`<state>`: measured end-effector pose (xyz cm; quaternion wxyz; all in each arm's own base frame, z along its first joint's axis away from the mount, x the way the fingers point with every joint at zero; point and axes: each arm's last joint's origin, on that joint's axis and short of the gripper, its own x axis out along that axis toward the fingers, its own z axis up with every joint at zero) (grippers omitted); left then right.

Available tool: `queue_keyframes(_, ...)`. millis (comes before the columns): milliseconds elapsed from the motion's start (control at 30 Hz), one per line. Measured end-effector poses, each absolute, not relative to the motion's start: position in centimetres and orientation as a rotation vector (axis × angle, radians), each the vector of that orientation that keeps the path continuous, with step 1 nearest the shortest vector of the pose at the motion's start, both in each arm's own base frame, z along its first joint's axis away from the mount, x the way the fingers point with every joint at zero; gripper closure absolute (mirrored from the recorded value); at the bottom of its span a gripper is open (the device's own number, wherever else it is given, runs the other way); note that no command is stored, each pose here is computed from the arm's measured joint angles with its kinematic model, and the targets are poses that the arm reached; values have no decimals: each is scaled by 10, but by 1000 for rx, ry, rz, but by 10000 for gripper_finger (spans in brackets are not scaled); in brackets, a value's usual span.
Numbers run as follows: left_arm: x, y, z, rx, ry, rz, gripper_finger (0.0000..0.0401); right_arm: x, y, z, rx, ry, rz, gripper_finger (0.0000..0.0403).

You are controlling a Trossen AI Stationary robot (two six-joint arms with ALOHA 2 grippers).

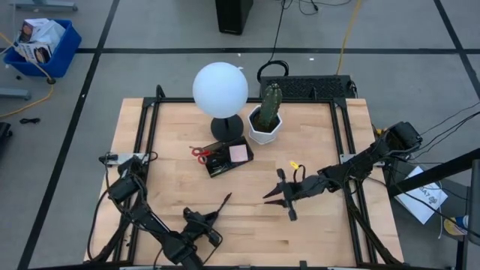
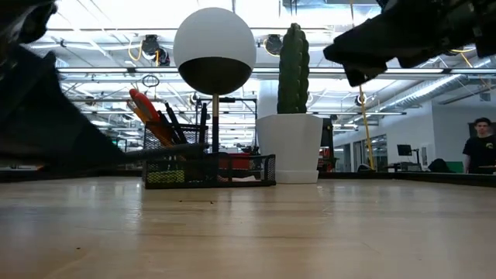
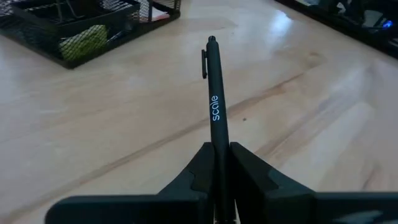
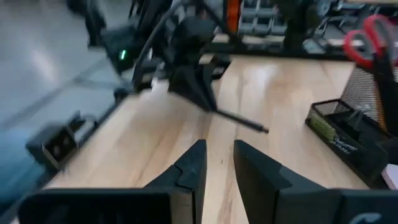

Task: Pick and place office supplies into organizer
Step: Put the black pen into the desk organizer

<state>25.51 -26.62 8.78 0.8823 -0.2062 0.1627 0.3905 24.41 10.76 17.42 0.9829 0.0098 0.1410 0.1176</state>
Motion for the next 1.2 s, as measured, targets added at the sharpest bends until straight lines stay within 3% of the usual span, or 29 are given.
queue_keyframes(333, 275, -263, 127, -381, 285, 731, 368, 220, 79, 159, 334, 119, 259, 302)
queue_keyframes(700, 314, -250, 150, -296, 290, 674, 368, 225, 80, 161, 454, 106, 264, 162)
queue_keyframes(867, 330, -247, 156, -263, 286, 635, 368, 231, 82, 160, 571, 141, 272, 119)
queue_keyframes(1200, 342, -246, 162, -269, 260, 602, 366, 244, 87, 160, 588, 149, 270, 123)
